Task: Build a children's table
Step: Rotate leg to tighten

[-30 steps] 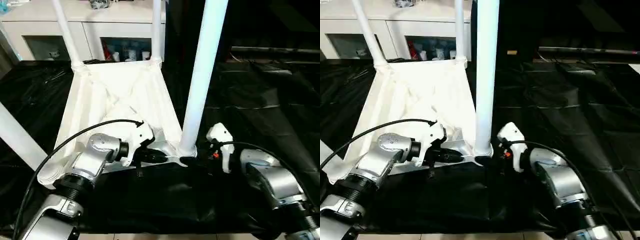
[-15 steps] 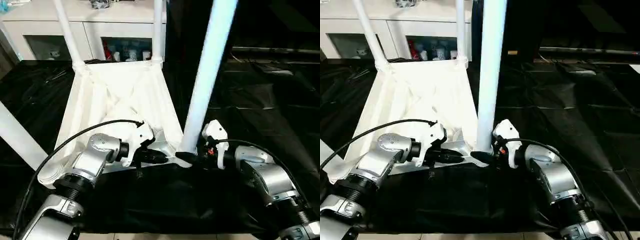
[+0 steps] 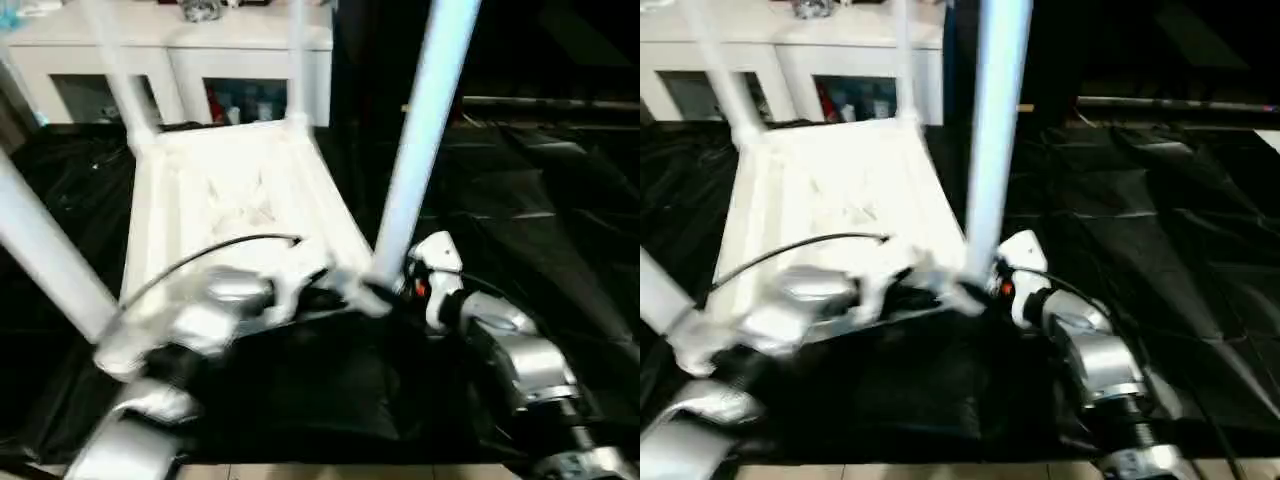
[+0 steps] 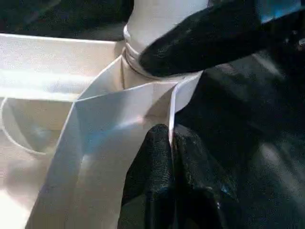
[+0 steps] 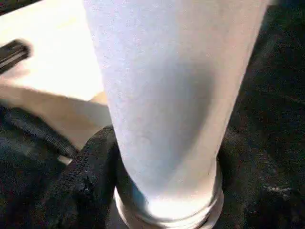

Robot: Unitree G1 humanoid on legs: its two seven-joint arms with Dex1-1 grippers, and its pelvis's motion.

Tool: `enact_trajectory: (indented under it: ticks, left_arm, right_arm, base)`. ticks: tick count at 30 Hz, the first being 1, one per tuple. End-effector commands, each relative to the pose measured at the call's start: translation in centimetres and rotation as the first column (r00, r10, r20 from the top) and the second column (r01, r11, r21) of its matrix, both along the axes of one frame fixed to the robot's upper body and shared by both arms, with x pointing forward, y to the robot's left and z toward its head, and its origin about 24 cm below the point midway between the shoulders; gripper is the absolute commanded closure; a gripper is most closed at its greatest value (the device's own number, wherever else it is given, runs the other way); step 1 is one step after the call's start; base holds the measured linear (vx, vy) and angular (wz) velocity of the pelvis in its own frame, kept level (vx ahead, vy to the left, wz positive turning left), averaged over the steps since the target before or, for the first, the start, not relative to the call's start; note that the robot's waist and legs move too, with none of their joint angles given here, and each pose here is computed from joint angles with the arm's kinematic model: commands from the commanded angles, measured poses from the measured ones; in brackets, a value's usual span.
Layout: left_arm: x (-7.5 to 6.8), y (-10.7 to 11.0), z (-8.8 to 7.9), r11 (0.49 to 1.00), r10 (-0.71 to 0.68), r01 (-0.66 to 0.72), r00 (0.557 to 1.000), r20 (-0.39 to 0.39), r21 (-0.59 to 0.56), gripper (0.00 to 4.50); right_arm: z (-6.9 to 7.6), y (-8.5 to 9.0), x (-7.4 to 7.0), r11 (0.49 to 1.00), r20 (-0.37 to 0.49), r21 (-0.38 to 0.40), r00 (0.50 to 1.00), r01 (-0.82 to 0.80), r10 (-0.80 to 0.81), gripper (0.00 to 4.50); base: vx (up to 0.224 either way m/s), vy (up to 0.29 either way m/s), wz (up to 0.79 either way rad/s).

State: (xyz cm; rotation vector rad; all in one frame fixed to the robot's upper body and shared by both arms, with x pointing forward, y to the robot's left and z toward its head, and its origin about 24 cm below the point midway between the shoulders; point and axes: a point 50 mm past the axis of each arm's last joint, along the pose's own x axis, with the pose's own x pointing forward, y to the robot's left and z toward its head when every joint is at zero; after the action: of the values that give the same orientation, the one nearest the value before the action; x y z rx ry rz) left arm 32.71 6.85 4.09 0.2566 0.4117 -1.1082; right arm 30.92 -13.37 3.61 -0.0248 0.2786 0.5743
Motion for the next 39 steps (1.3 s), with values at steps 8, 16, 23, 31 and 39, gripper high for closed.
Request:
enact_trajectory:
  ticks: [8, 16, 23, 31, 39]
  left_arm:
    - [0.4, -3.9, 0.0, 0.99, 0.132, -0.13, 0.99, 0.041, -0.047, 4.5]
    - [0.4, -2.5, 0.2, 0.995, 0.08, -0.078, 0.996, 0.028, -0.062, 4.5]
    - [-0.5, 1.9, 0.2, 0.995, -0.092, 0.091, 0.996, -0.015, -0.035, 4.5]
    - [-2.3, 4.6, 1.0, 0.964, -0.263, 0.257, 0.961, -0.09, -0.075, 4.5]
    - [-2.5, 4.5, 1.0, 0.961, -0.271, 0.265, 0.959, -0.087, -0.077, 4.5]
  right_arm:
    - [-0.7, 4.3, 0.6, 0.992, -0.063, 0.034, 0.991, 0.118, -0.116, 1.87]
    - [0.4, 4.1, 0.3, 0.996, -0.012, 0.089, 1.0, -0.019, 0.02, 1.31]
    - [1.9, 0.7, -0.8, 0.95, -0.035, 0.049, 0.95, -0.308, 0.31, 0.66]
    - [2.0, -0.8, -2.7, 0.844, -0.095, -0.081, 0.847, -0.531, 0.524, 0.36]
    - [1.6, -0.2, -2.1, 0.856, -0.069, -0.119, 0.865, -0.502, 0.498, 0.36]
  base:
    - [0.0, 0.0, 0.0]
    - [0.0, 0.0, 0.0]
    - [0.0, 0.0, 0.0]
    - [0.0, 0.0, 0.0]
    - [0.0, 0.0, 0.0]
